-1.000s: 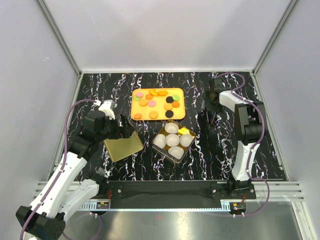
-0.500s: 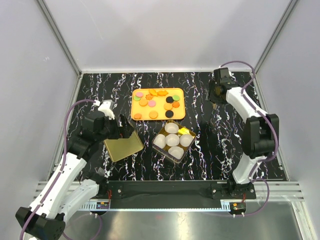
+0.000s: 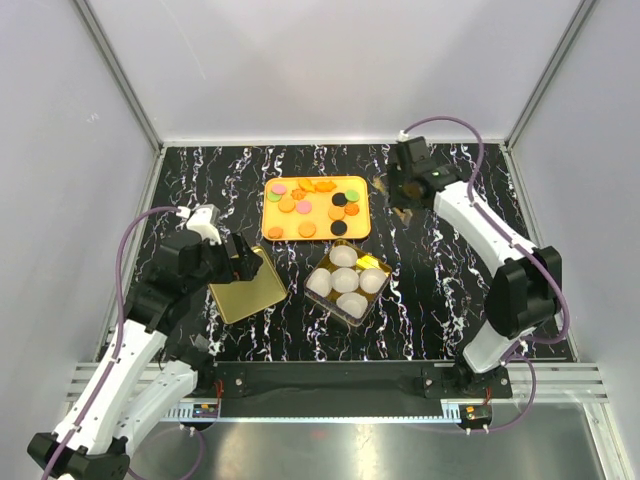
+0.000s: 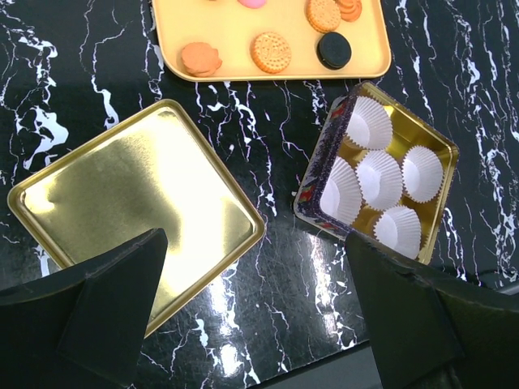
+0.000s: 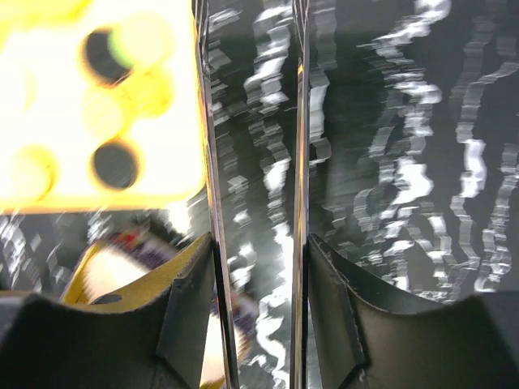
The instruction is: Pack the cookies
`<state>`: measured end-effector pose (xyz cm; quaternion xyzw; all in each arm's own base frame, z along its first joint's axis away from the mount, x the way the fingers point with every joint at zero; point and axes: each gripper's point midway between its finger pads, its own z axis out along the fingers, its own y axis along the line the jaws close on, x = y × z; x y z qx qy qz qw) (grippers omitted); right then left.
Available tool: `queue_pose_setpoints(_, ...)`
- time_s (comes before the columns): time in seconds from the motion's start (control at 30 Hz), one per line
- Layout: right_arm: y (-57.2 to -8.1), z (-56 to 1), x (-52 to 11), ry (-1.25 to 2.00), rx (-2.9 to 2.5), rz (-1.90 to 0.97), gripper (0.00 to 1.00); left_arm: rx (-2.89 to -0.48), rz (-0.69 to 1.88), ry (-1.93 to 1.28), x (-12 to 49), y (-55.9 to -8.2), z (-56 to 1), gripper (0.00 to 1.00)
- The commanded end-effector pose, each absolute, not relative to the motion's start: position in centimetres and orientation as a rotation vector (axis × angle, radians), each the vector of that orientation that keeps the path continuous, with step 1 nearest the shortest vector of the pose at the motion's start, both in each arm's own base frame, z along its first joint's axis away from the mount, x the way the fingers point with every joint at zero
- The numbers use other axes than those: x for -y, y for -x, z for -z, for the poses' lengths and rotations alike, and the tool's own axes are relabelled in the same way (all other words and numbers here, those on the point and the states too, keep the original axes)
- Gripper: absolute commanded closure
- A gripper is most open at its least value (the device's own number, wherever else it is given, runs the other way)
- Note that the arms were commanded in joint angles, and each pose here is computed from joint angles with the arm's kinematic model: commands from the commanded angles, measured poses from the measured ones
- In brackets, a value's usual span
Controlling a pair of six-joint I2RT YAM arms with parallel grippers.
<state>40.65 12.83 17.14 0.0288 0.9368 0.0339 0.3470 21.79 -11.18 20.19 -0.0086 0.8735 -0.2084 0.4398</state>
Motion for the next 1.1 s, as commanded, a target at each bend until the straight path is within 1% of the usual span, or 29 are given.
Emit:
queue_pose_setpoints(0.0, -40.1, -21.7, -16.6, 0.012, -2.335, -0.160, 0.47, -2.149, 0.498, 0.033, 10.9, -22.2, -20.2, 0.01)
queue_pose_setpoints(0.07, -39.9, -21.8, -19.1, 0.067, -2.338, -0.212, 0.47, -2.146, 0.497, 0.034, 10.9, -22.2, -20.2, 0.01)
queue_pose_setpoints(0.2, -40.8, -20.5, -22.2, 0.144, -2.361, -0.203, 0.47, -2.145, 0.493, 0.038, 10.8, -22.2, -20.2, 0.01)
queue_pose_setpoints(0.5, -43.3, -18.9, -26.3, 0.248, -2.392, -0.226, 0.47, -2.139, 0.483, 0.047, 10.5, -22.1, -20.1, 0.01)
queue_pose_setpoints(0.57, -44.2, -19.0, -26.1, 0.257, -2.387, -0.187, 0.47, -2.142, 0.483, 0.049, 10.5, -22.1, -20.1, 0.01)
queue_pose_setpoints(0.6, -44.3, -17.8, -26.1, 0.273, -2.414, -0.161, 0.47, -2.142, 0.483, 0.049, 10.5, -22.1, -20.1, 0.01)
queue_pose_setpoints(0.73, -44.6, -17.1, -26.1, 0.300, -2.435, -0.133, 0.47, -2.144, 0.475, 0.053, 10.5, -22.2, -20.0, 0.01)
queue_pose_setpoints(0.93, -43.5, -17.2, -24.6, 0.274, -2.426, -0.092, 0.47, -2.148, 0.481, 0.049, 10.6, -22.2, -19.9, 0.01)
queue_pose_setpoints(1.07, -42.3, -16.1, -23.6, 0.270, -2.455, -0.059, 0.46, -2.153, 0.485, 0.044, 10.7, -22.2, -19.8, 0.01)
